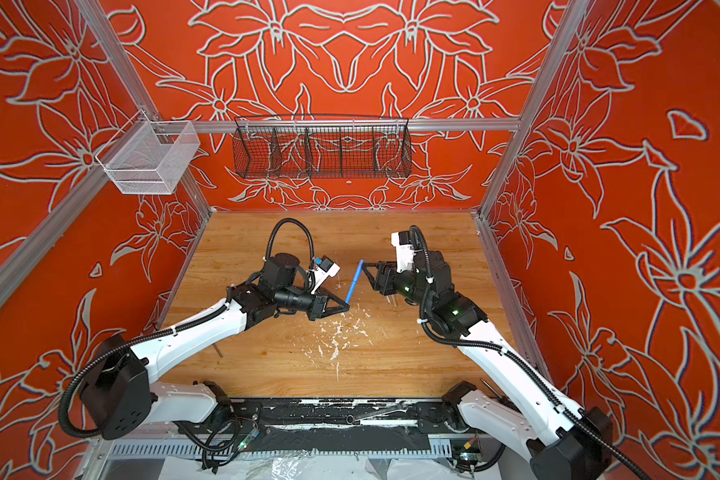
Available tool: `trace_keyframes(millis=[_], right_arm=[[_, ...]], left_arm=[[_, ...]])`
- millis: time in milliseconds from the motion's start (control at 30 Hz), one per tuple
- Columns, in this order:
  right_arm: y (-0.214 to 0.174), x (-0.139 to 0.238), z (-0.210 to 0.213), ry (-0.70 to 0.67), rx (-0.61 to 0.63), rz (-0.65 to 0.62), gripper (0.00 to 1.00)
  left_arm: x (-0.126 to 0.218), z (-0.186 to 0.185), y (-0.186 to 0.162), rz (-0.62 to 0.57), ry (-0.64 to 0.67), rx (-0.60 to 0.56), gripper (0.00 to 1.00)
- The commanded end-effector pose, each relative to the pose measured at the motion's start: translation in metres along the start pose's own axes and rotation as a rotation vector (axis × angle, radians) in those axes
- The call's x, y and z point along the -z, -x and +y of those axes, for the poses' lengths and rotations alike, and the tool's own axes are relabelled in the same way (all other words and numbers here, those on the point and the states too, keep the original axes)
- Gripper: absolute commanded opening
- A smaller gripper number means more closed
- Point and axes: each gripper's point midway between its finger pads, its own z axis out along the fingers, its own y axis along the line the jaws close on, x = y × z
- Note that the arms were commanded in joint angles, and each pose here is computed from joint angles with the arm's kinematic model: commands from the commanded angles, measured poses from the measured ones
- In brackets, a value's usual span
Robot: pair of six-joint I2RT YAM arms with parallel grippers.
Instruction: Insert the pens into the pen caps
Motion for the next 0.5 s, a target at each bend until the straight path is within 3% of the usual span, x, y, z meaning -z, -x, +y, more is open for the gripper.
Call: trace_keyframes(millis=[0,467], right_arm=[[0.016,-0.001,0.018,0.077,0.074,-0.035,0.59],[0.016,-0.022,0.024,0.13,0.092,0.004,0.6]], left_arm=[[0.002,-0.012,0.001,-0.006,-0.038,-0.043,0.0],[-0.002,-0.019,-0.001,0.001,-0.071,-0.06,0.0]])
